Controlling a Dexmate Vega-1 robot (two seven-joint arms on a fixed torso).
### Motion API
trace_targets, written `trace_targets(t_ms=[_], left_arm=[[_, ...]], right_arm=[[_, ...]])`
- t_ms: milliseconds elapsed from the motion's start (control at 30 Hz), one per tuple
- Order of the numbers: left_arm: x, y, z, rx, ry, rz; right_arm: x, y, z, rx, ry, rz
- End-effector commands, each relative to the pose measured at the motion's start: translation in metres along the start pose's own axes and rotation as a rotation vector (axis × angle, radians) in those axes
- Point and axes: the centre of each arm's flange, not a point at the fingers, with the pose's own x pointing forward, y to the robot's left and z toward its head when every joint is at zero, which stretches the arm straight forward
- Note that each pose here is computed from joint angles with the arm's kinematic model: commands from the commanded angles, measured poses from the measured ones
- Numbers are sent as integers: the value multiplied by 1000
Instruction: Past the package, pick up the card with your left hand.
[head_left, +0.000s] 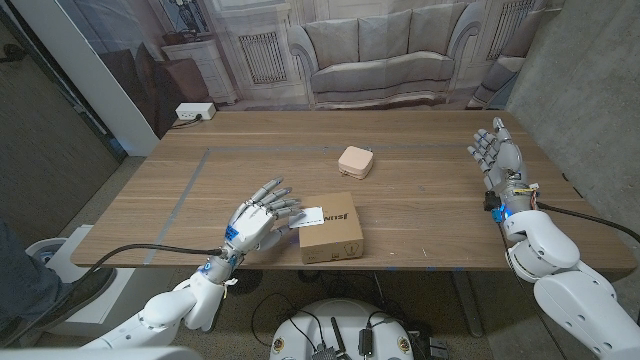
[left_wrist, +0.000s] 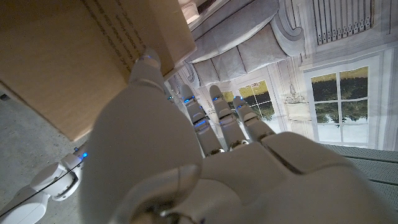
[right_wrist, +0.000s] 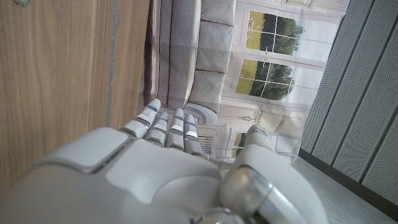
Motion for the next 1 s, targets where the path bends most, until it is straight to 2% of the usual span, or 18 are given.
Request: trace_targets(t_ms=[33,533,1000], left_arm=[[-3,-4,4,-17,16,-4],[-6,-2,6,-31,43,13],[-5,-3,8,-58,85,44]], right_arm=[[0,-2,-1,1,5,3],[2,0,-3,8,3,16],[4,1,1,3,-5,24]])
